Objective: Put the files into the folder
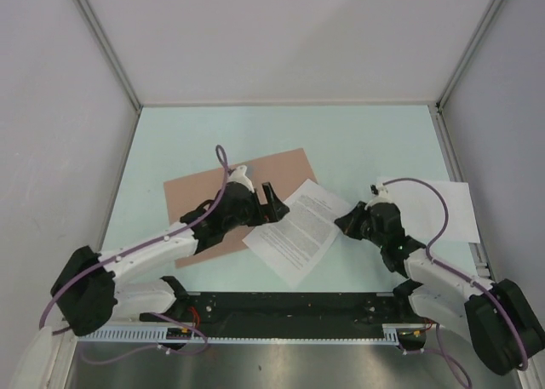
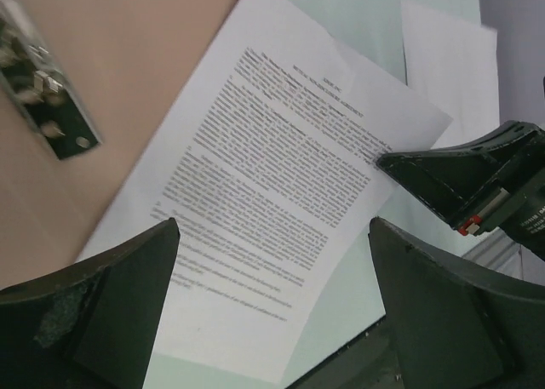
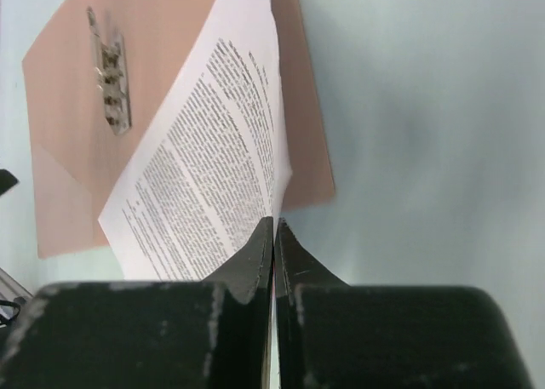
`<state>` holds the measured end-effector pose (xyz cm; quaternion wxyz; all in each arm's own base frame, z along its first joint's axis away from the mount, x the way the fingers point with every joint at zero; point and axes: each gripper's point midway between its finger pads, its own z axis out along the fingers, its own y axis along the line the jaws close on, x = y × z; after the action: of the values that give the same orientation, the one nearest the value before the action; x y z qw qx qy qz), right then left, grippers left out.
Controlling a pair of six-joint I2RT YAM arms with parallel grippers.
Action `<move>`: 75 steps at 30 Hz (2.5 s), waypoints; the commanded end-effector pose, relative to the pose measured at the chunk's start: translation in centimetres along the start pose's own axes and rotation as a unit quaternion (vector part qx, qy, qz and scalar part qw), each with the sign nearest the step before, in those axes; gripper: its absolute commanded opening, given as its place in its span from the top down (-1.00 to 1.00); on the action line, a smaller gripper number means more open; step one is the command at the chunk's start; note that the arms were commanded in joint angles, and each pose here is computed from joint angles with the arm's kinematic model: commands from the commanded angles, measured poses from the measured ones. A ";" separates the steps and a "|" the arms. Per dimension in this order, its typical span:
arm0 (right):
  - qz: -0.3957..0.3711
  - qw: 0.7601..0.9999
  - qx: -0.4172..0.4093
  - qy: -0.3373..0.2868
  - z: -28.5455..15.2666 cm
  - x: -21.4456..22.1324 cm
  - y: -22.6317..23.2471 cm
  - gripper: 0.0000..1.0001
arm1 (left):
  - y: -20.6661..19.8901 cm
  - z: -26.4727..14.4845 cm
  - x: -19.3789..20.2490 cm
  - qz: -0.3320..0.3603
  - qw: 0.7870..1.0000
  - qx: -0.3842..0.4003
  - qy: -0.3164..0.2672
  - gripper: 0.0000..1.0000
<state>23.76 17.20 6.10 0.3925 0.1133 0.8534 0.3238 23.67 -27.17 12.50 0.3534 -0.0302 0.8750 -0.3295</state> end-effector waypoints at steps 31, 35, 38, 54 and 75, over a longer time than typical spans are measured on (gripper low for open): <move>-0.291 0.922 -0.239 0.087 2.7 -4.6 7.5 1.00 | 6.7 -3.0 -4.5 -0.024 0.997 -0.049 -0.046 -0.99; -0.296 0.915 -0.259 0.089 2.7 -4.1 8.3 1.00 | 6.9 -3.0 -4.2 -0.026 0.997 -0.051 -0.043 -0.99; -0.294 0.914 -0.265 0.085 3.0 -4.4 8.7 1.00 | 6.9 -3.0 -4.1 -0.027 0.997 -0.051 -0.042 -0.99; -0.265 0.924 -0.249 0.114 6.2 -4.1 7.3 1.00 | 6.9 -3.3 -4.4 -0.024 0.997 -0.053 -0.046 -0.99; -0.293 0.917 -0.196 0.184 14.7 -6.8 4.7 1.00 | 7.5 -3.0 -5.1 -0.015 0.996 -0.068 -0.052 -0.99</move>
<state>37.08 24.75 6.01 0.3162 -0.2592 0.8232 0.3939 26.16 -18.42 11.78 0.3739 -0.0908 0.8806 -0.2767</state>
